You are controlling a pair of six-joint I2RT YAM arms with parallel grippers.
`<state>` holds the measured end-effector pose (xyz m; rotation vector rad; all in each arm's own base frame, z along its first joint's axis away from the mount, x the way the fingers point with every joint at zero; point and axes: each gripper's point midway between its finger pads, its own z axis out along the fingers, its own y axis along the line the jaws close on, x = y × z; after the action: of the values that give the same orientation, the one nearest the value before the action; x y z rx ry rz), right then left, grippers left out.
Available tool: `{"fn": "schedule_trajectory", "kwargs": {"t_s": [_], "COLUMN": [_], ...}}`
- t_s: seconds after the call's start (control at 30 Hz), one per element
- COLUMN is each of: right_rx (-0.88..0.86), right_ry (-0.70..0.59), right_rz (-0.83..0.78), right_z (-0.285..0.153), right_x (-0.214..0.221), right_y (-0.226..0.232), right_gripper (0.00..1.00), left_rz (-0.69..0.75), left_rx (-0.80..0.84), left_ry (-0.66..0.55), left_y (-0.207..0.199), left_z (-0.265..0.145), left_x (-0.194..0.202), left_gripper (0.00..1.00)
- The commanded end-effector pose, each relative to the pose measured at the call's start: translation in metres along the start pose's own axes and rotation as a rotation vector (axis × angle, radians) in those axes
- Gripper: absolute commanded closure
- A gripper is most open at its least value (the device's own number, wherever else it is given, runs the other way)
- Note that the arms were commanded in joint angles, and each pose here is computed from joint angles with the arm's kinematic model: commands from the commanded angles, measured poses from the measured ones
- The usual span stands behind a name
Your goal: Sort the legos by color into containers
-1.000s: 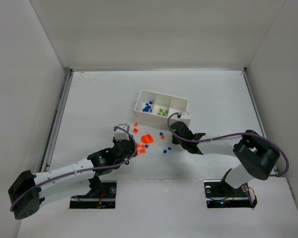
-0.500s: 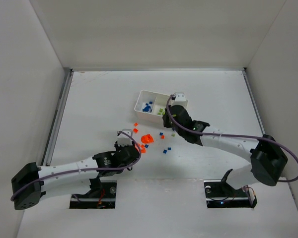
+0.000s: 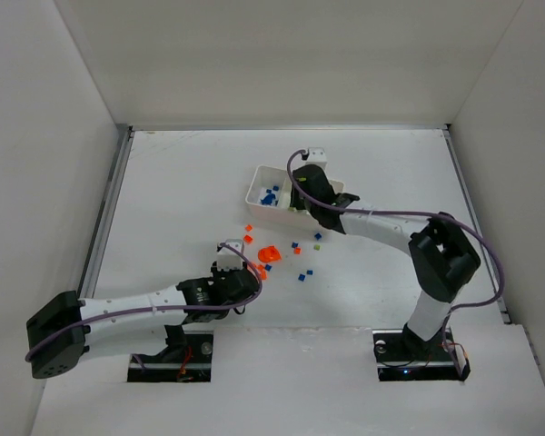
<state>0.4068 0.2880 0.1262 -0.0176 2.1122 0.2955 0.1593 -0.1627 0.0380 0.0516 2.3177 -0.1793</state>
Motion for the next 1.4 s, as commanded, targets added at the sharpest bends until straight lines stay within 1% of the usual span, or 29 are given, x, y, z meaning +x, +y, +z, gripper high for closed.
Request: {"fn": "schedule_trajectory", "kwargs": {"t_s": [0.0, 0.1, 0.17, 0.2, 0.27, 0.37, 0.43, 0.57, 0.67, 0.9, 1.1, 1.2, 1.37], "right_rx": [-0.011, -0.017, -0.032, -0.038, -0.041, -0.012, 0.002, 0.02, 0.028, 0.119, 0.157, 0.173, 0.182], "right_ry": [-0.098, -0.145, -0.173, -0.168, -0.119, -0.016, 0.041, 0.075, 0.092, 0.12, 0.129, 0.122, 0.121], "right_rz": [0.006, 0.02, 0.031, 0.031, 0.053, 0.089, 0.092, 0.075, 0.057, 0.042, 0.025, 0.03, 0.026], "right_z": [-0.033, -0.073, -0.098, -0.107, -0.118, -0.115, -0.109, -0.096, -0.084, -0.061, -0.052, -0.052, -0.054], "right_x": [-0.035, -0.022, -0.011, -0.001, 0.031, 0.078, 0.101, 0.114, 0.12, 0.134, 0.143, 0.143, 0.142], "right_y": [0.004, -0.006, -0.013, -0.018, -0.029, -0.046, -0.05, -0.047, -0.043, -0.055, -0.059, -0.062, -0.064], "right_gripper": [0.65, 0.59, 0.59, 0.59, 0.6, 0.59, 0.58, 0.51, 0.51, 0.59, 0.61, 0.66, 0.77], "left_rz": [-0.072, -0.088, -0.096, -0.103, -0.12, -0.124, -0.14, -0.149, -0.159, -0.171, -0.158, -0.164, -0.172], "left_rx": [-0.01, 0.01, 0.007, 0.003, -0.005, -0.009, -0.005, 0.008, 0.006, 0.004, 0.002, 0.014, 0.014], "left_ry": [-0.023, -0.047, -0.057, -0.059, -0.055, -0.065, -0.074, -0.082, -0.084, -0.084, -0.088, -0.085, -0.087], "left_y": [-0.002, -0.004, -0.001, 0.001, 0.003, 0.004, 0.004, 0.002, 0.005, 0.01, 0.008, 0.006, 0.009], "left_z": [-0.004, -0.006, -0.005, -0.004, -0.002, -0.001, 0.0, 0.001, 0.002, 0.003, 0.005, 0.005, 0.004], "left_x": [-0.008, -0.015, -0.016, -0.016, -0.017, -0.021, -0.022, -0.027, -0.024, -0.02, -0.022, -0.023, -0.022], "left_gripper": [0.67, 0.67, 0.67, 0.67, 0.67, 0.67, 0.67, 0.67, 0.67, 0.66, 0.66, 0.66, 0.66]}}
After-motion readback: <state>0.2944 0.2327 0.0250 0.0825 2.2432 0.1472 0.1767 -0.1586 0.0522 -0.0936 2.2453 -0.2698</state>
